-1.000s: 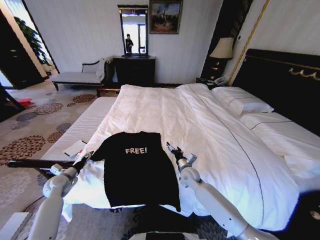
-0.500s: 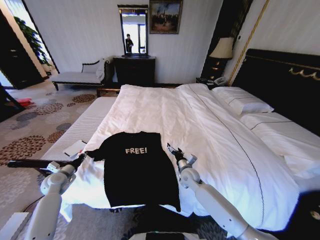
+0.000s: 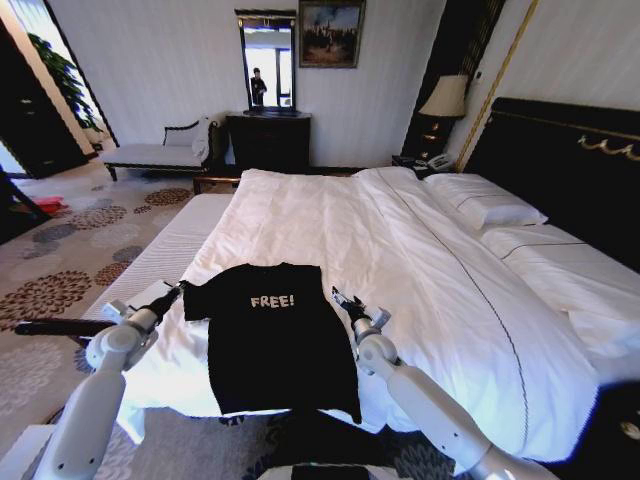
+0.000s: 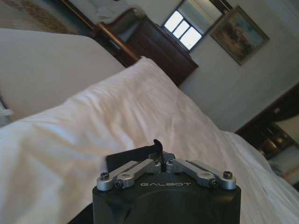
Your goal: Fold the clothes on the bed.
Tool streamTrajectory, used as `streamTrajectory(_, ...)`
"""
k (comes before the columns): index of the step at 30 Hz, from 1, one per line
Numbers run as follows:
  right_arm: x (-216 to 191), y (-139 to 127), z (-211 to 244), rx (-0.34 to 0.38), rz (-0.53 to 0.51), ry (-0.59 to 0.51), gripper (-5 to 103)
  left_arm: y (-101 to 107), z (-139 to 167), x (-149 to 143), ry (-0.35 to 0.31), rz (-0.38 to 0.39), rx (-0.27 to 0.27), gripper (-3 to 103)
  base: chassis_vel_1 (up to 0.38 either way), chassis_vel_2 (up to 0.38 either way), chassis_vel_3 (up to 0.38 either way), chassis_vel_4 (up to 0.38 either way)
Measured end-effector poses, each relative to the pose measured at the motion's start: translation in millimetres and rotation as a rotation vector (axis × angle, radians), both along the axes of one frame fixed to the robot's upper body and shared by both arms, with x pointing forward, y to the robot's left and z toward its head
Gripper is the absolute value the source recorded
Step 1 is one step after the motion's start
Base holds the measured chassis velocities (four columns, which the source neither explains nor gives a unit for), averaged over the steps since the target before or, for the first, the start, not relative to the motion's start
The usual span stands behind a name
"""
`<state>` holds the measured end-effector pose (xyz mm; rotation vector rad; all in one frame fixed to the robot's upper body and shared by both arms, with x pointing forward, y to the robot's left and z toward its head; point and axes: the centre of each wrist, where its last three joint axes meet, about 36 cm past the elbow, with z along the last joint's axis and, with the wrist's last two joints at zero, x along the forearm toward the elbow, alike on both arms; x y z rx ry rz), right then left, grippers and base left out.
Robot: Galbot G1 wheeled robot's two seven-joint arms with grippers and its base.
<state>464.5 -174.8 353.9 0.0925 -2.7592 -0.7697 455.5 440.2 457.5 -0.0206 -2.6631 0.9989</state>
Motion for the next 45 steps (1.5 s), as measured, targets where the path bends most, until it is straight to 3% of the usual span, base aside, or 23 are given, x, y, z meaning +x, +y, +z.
streamTrajectory(18,0.9,10.4,-5.1,0.015,-0.001,0.010,100,-90.7,-13.6,67.2,0.024,-0.185,0.051,0,0.000,0.000,0.000,0.000)
streamTrajectory(29,2.9,6.7,-7.0,0.012,-0.011,0.012,100,-119.6,-17.3,91.2,0.026,-0.236,0.068,0,0.000,0.000,0.000,0.000)
streamTrajectory(34,2.5,10.5,-7.6,0.018,-0.010,0.013,100,-132.8,-29.4,97.8,0.060,-0.266,0.136,0,0.000,0.000,0.000,0.000)
streamTrajectory(40,-0.3,10.1,-9.6,0.016,-0.012,0.017,100,-141.3,-39.2,98.7,0.082,-0.281,0.174,-3,0.000,0.000,0.000,0.000)
streamTrajectory(42,-1.5,9.2,-10.9,0.013,-0.012,0.020,100,-144.8,-37.6,98.8,0.078,-0.285,0.173,7,0.000,0.000,0.000,0.000)
streamTrajectory(44,-2.3,9.1,-11.6,0.011,-0.013,0.021,100,-146.7,-34.0,99.2,0.068,-0.283,0.167,7,0.000,0.000,0.000,0.000)
streamTrajectory(45,-2.7,9.2,-11.9,0.011,-0.013,0.021,100,-146.9,-31.5,99.5,0.064,-0.279,0.161,13,0.000,0.000,0.000,0.000)
